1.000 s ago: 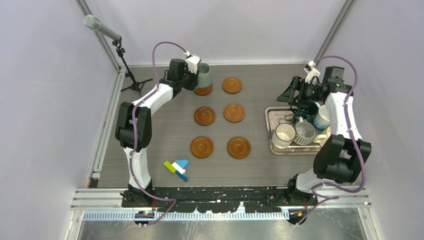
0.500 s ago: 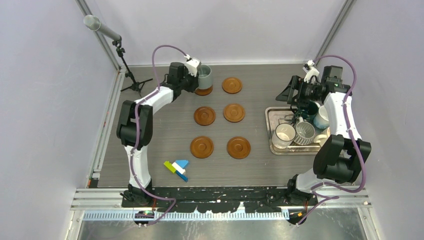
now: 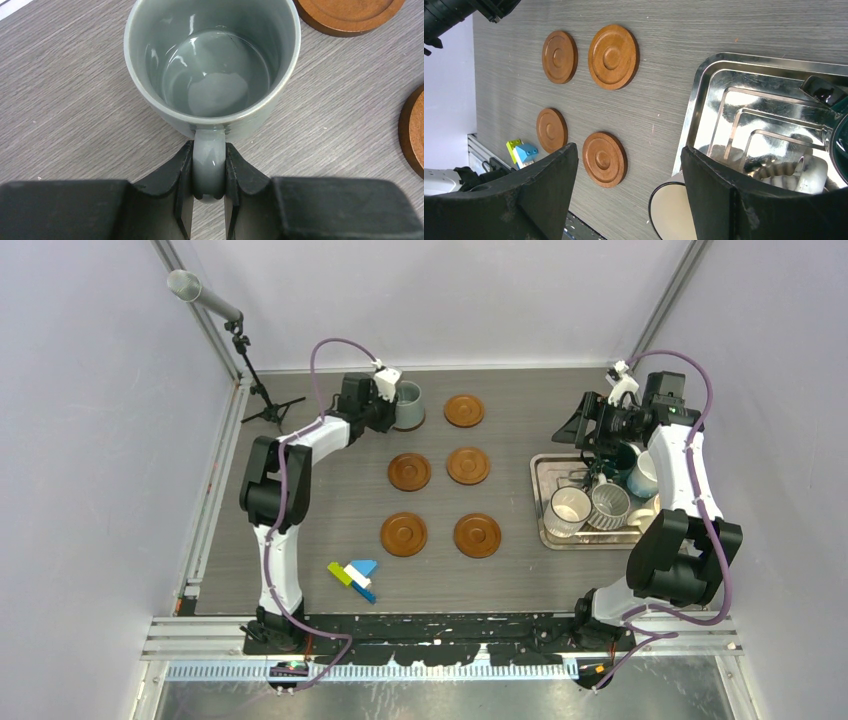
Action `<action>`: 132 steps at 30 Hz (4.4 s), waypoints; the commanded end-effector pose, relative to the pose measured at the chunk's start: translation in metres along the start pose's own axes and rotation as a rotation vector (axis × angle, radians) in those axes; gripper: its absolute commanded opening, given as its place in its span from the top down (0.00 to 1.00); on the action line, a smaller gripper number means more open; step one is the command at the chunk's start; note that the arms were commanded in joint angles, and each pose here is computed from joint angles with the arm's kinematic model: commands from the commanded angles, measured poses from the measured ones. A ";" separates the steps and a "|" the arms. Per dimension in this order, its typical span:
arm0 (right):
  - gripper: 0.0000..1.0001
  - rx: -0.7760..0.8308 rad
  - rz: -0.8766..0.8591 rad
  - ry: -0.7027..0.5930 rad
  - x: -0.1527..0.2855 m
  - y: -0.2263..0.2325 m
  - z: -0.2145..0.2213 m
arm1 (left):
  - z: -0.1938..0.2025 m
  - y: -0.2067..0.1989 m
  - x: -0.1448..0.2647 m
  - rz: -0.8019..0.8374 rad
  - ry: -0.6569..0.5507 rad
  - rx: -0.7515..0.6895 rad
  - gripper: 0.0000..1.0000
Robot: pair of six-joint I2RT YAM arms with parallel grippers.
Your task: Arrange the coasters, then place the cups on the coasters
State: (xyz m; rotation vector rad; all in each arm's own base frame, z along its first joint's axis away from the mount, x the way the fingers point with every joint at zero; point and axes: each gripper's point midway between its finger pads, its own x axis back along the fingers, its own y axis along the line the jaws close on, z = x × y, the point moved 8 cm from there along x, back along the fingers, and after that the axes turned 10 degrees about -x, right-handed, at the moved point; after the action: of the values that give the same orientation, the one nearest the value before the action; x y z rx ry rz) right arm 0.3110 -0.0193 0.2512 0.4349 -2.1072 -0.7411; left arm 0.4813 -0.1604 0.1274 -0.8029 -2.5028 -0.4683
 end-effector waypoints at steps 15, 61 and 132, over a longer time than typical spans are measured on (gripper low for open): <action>0.20 0.027 -0.007 -0.005 0.001 0.003 -0.002 | -0.029 0.019 -0.005 -0.072 -0.147 -0.097 0.90; 0.22 0.139 0.463 0.186 0.031 -0.015 0.037 | -0.067 -0.036 0.148 0.206 -0.055 -0.097 0.00; 0.24 -0.061 0.435 0.342 -0.073 -0.017 0.045 | -0.045 -0.095 0.161 0.365 -0.096 -0.044 0.00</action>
State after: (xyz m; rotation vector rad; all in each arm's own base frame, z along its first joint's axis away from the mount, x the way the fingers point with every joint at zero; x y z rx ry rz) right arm 0.3084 0.0113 0.1629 -0.0269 -1.7266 -0.4358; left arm 0.3260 -0.1675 0.2314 -1.2050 -2.3676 -0.3174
